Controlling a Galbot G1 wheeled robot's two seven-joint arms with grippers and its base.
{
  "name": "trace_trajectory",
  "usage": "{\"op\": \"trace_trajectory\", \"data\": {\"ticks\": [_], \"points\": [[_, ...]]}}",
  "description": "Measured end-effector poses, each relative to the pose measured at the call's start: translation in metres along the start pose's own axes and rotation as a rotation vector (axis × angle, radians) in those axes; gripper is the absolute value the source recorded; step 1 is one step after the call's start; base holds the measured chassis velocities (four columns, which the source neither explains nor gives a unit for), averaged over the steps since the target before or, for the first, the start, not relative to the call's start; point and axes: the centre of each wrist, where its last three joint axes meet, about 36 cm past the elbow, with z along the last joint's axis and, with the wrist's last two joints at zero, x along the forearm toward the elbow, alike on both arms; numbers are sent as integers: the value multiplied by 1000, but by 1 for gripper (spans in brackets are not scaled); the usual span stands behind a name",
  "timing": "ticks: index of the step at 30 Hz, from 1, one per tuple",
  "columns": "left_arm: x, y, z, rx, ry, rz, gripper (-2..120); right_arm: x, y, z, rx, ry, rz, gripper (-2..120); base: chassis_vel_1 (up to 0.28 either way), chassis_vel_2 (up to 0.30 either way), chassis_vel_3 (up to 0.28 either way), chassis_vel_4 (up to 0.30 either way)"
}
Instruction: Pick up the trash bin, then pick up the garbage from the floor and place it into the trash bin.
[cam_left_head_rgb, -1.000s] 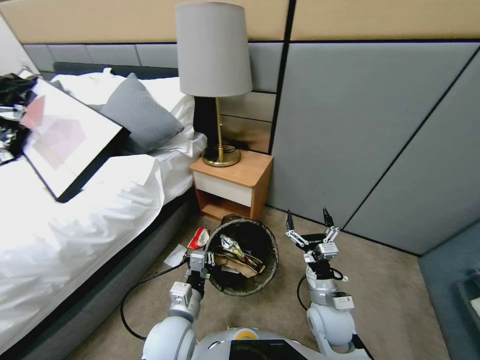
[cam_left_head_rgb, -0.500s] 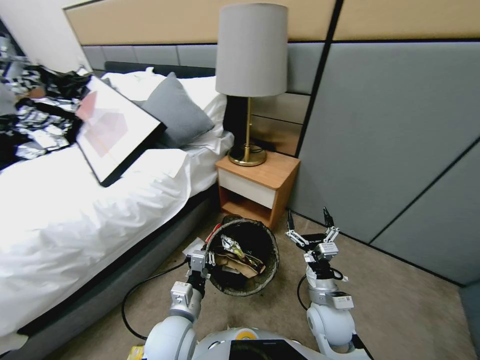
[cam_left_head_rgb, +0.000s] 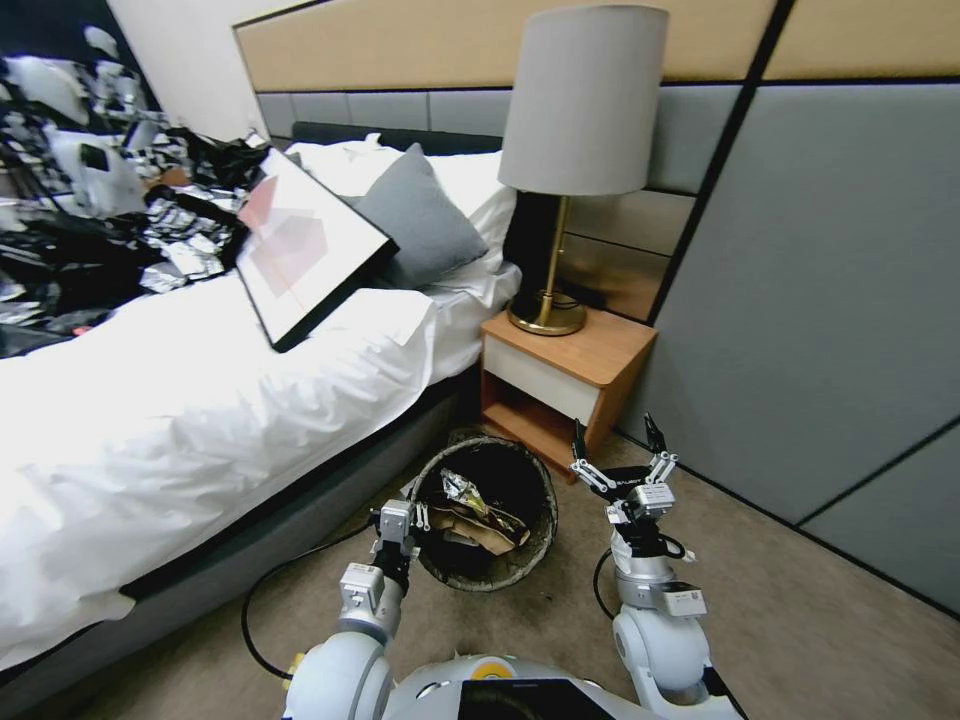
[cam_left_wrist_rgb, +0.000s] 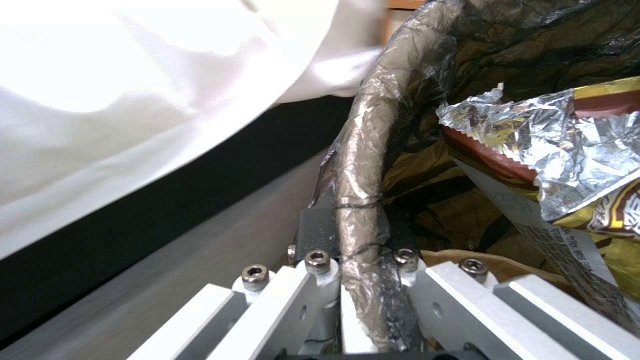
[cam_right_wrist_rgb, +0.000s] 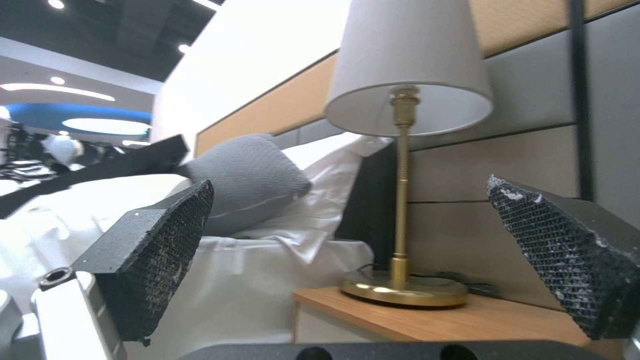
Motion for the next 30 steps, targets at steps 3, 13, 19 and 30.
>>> {"op": "trace_trajectory", "data": {"ticks": [3,13,19,30], "points": [[0,0,0,0,0,0,0,0,0,0,0,-1,0,100,84,64,63,75],[0,0,0,1,-1,-2,0,0,-1,4,-21,-16,8,100,72,64,75,72],[-1,0,1,1,0,-2,0,-1,-1,8,-19,-15,11,100,63,71,69,54],[-1,0,2,1,-1,-6,0,-1,-3,10,-14,-13,10,100,72,72,72,72]]}}
